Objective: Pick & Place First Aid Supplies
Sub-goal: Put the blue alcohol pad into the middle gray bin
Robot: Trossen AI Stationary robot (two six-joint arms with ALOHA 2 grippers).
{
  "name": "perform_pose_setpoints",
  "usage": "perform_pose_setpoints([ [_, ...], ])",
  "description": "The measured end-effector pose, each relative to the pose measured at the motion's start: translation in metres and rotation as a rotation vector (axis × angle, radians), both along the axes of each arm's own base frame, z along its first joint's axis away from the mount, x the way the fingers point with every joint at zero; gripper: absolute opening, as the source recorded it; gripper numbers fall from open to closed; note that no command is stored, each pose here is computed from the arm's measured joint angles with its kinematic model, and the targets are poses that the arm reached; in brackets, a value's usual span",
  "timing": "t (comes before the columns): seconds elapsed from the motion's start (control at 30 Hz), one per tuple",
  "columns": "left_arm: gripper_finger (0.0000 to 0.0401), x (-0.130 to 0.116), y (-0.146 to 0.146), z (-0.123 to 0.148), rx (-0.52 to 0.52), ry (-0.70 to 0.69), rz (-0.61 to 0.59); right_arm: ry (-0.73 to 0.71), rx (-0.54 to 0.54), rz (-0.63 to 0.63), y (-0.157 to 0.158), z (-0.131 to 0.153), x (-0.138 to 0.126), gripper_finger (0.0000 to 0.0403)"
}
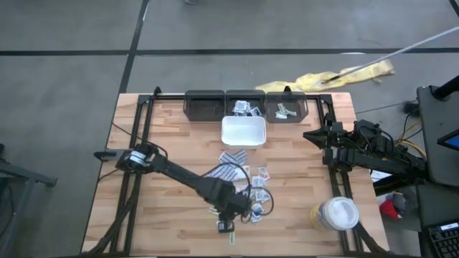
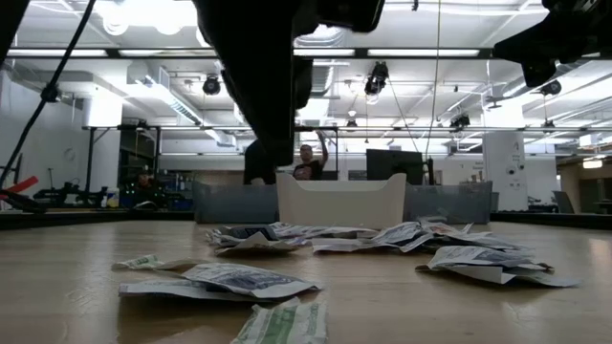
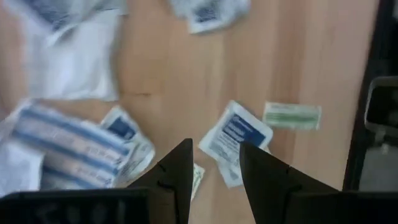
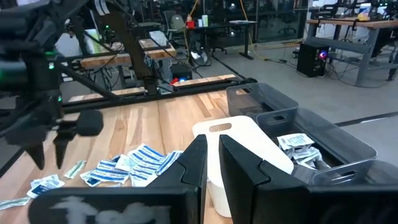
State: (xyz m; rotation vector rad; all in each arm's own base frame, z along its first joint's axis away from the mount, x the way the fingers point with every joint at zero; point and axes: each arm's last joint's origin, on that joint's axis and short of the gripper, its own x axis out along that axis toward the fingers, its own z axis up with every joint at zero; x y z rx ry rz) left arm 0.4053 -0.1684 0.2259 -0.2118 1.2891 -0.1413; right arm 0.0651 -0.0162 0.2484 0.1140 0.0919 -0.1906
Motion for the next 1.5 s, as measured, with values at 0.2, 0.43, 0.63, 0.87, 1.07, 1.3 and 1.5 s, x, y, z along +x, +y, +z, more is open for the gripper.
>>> perform_pose_setpoints([
  [0.2,0.0124,0.002,-0.009,-0.014,-0.001,-0.086,-0.098,0.000,0.003,0.000,0.000,0.000,0.000,0.0038],
  [0.43,0.0124,-0.002,-0.012,-0.027,-0.001,-0.081,-0.107,0.000,0.003,0.000,0.000,0.000,0.000,0.0038],
  [0.63,0.0124,-0.006,-0.020,-0.030,0.001,-0.085,-0.146,-0.001,0.003,0.000,0.000,0.000,0.000,0.0038],
  [0.87,0.0122,-0.006,-0.021,-0.036,0.033,-0.081,-0.154,-0.001,0.003,0.000,0.000,0.000,0.000,0.0038],
  [1.07,0.0122,-0.005,-0.019,-0.038,0.102,-0.102,-0.147,0.000,0.003,0.000,0.000,0.000,0.000,0.0038],
  [1.3,0.0122,-0.007,-0.021,-0.039,0.089,-0.095,-0.156,0.000,0.003,0.000,0.000,0.000,0.000,0.0038],
  [1.5,0.0122,-0.008,-0.022,-0.042,0.056,-0.080,-0.170,0.000,0.003,0.001,0.000,0.000,0.000,0.0038],
])
